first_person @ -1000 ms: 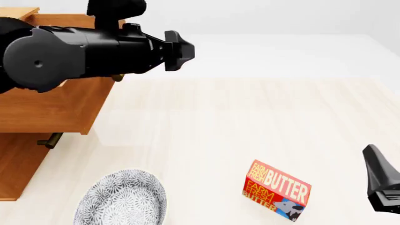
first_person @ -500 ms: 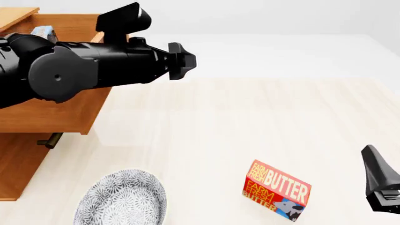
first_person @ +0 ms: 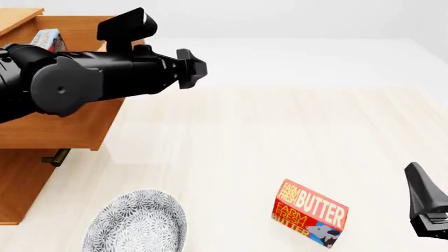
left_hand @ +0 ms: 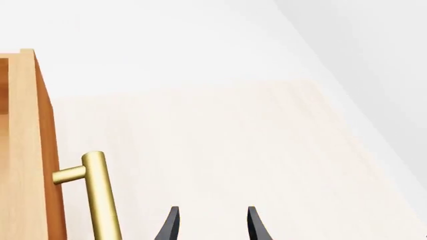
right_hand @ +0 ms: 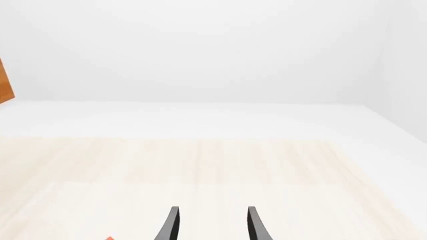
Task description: Put the chocolate pudding in the top drawer of the cabinet and close it.
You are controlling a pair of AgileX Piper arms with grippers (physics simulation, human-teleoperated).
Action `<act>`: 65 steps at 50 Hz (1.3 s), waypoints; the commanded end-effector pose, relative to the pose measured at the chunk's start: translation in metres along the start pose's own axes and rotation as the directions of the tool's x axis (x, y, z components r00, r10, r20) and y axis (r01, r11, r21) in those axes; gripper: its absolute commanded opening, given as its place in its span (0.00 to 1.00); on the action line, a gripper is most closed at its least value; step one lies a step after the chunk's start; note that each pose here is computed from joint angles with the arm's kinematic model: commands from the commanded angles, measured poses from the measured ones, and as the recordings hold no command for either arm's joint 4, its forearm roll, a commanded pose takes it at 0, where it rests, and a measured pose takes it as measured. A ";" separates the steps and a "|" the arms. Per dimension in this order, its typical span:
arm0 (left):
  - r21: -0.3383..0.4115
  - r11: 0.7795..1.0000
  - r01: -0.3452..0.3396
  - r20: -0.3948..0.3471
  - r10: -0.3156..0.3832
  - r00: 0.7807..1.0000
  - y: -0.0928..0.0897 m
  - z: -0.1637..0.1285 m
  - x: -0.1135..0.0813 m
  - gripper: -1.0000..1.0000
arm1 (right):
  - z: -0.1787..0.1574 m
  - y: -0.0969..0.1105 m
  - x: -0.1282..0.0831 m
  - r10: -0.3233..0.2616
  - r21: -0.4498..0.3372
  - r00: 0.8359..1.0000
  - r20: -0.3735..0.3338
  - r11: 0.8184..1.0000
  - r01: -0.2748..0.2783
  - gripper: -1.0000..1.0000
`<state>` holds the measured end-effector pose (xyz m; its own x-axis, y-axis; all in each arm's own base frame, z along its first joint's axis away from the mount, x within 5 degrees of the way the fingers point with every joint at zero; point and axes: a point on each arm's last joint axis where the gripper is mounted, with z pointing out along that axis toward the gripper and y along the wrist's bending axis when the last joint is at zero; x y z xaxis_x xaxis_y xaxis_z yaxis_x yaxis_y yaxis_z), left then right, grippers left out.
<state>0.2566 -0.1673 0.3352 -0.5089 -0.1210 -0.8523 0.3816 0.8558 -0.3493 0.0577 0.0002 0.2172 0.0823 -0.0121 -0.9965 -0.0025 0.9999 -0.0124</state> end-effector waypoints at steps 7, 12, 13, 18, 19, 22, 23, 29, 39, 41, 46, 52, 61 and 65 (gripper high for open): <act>-0.042 0.999 0.008 0.025 -0.007 1.000 0.014 -0.008 -0.007 1.00 | -0.003 0.000 -0.007 0.000 -0.001 1.000 0.000 1.000 0.000 1.00; -0.050 0.999 0.012 0.026 -0.011 1.000 0.016 -0.009 -0.009 1.00 | -0.003 0.000 -0.007 0.000 -0.001 1.000 0.000 1.000 0.000 1.00; -0.050 0.999 0.012 0.025 -0.011 1.000 0.016 -0.009 -0.008 1.00 | -0.003 0.000 -0.007 0.000 -0.001 1.000 0.000 1.000 0.000 1.00; -0.066 0.998 0.013 0.025 -0.011 1.000 0.021 -0.009 -0.009 1.00 | -0.003 0.000 -0.007 0.000 -0.001 1.000 0.000 1.000 0.000 1.00; -0.066 0.998 0.013 0.024 -0.011 1.000 0.021 -0.009 -0.008 1.00 | -0.003 0.000 -0.007 0.000 -0.001 1.000 0.000 1.000 0.000 1.00; -0.072 0.997 0.011 0.024 -0.010 1.000 0.023 -0.010 -0.009 1.00 | -0.003 0.000 -0.007 0.000 -0.001 1.000 0.000 1.000 0.000 1.00; -0.076 0.997 0.011 0.025 -0.009 1.000 0.024 -0.010 -0.009 1.00 | -0.003 0.000 -0.007 0.000 -0.001 1.000 0.000 1.000 0.000 1.00; -0.083 0.996 0.014 0.023 -0.012 1.000 0.027 -0.010 -0.006 1.00 | -0.003 0.000 -0.007 0.000 -0.001 1.000 0.000 1.000 0.000 1.00; -0.098 0.995 0.015 0.028 -0.012 1.000 0.032 -0.014 -0.006 1.00 | -0.003 0.000 -0.007 0.000 -0.001 1.000 0.000 1.000 0.000 1.00; -0.103 0.995 0.014 0.027 -0.012 1.000 0.034 -0.014 -0.005 1.00 | -0.003 0.000 -0.007 0.000 0.000 1.000 0.000 1.000 0.000 1.00; -0.107 0.994 0.015 0.034 -0.011 0.999 0.035 -0.016 -0.007 1.00 | -0.003 0.000 -0.007 0.000 -0.001 1.000 0.000 1.000 0.000 1.00; -0.110 0.994 0.021 0.035 -0.017 0.999 0.037 -0.015 -0.005 1.00 | -0.003 0.000 -0.007 0.000 -0.001 1.000 -0.001 1.000 0.000 1.00; -0.131 0.991 0.026 0.046 -0.020 0.999 0.044 -0.020 -0.007 1.00 | -0.003 0.000 -0.007 0.000 -0.001 1.000 0.000 1.000 0.000 1.00; -0.140 0.990 0.033 0.053 -0.026 0.998 0.047 -0.020 -0.008 1.00 | -0.003 0.000 -0.007 0.000 -0.001 1.000 0.000 1.000 0.000 1.00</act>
<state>0.2601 -0.1245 0.3359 -0.4840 -0.1771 -0.8569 0.2765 0.8982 -0.3418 0.0539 0.0002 0.2240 0.0821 -0.0123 -0.9966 -0.0031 0.9999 -0.0126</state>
